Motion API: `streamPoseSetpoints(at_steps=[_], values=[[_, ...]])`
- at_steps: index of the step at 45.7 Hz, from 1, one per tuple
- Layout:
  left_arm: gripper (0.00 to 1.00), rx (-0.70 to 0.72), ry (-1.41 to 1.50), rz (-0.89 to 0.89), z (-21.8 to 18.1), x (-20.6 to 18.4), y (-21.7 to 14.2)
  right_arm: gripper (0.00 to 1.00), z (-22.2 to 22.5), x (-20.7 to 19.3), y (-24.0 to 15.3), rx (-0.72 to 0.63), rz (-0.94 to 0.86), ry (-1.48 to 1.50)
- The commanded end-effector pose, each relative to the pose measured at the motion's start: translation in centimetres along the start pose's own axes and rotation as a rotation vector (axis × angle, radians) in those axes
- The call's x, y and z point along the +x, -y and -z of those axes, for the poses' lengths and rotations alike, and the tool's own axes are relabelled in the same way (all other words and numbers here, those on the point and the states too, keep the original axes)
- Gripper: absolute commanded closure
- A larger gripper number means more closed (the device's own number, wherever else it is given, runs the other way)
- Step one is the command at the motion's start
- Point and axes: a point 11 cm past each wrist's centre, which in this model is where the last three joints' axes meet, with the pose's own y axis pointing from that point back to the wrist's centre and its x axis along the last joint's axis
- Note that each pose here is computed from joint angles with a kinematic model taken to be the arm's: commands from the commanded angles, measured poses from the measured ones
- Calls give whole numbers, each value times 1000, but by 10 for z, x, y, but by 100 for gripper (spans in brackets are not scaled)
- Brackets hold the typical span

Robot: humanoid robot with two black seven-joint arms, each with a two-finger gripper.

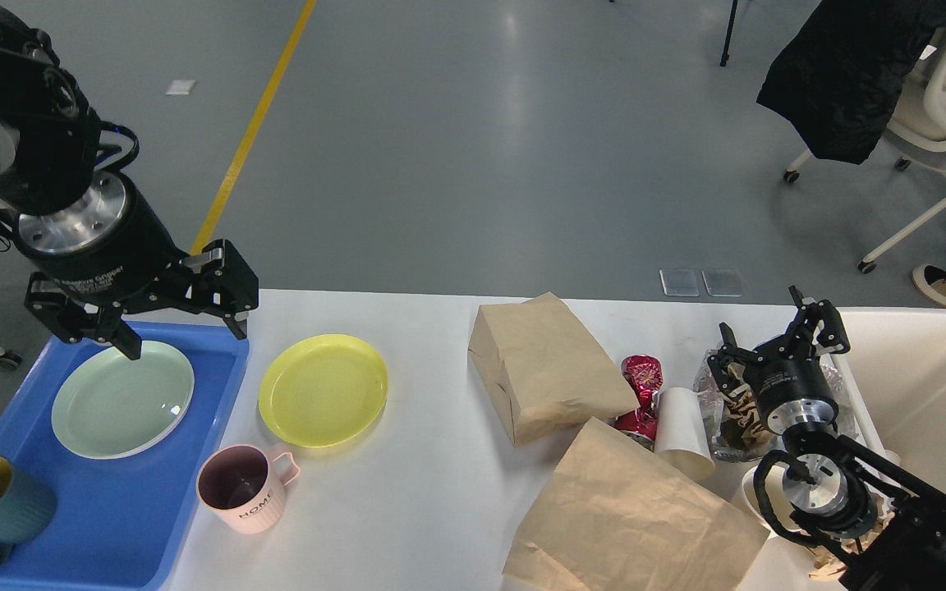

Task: Tidy desktop
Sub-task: 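Lower the left gripper back toward the blue tray, then reach the left gripper to the pink mug and grasp it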

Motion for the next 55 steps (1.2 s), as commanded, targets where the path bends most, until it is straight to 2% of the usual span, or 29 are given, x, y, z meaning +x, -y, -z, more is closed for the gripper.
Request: streamPoseSetpoints(at_steps=[1,7,18,30,43,55], values=[[7,11,-86,-7,27,4,41,0,0,0,0,0,0,0],[8,43,-126,-7,43,0,90,0,0,0,0,0,0,0],[8,91,-165,36,74,-12,143,0,0,0,0,0,0,0],[8,148,-198,53,100,-30,185,0,0,0,0,0,0,0],[8,112,-182,99,96,-43,226,0,0,0,0,0,0,0],[9,137,-191,21,105,-42,238,0,0,0,0,0,0,0]])
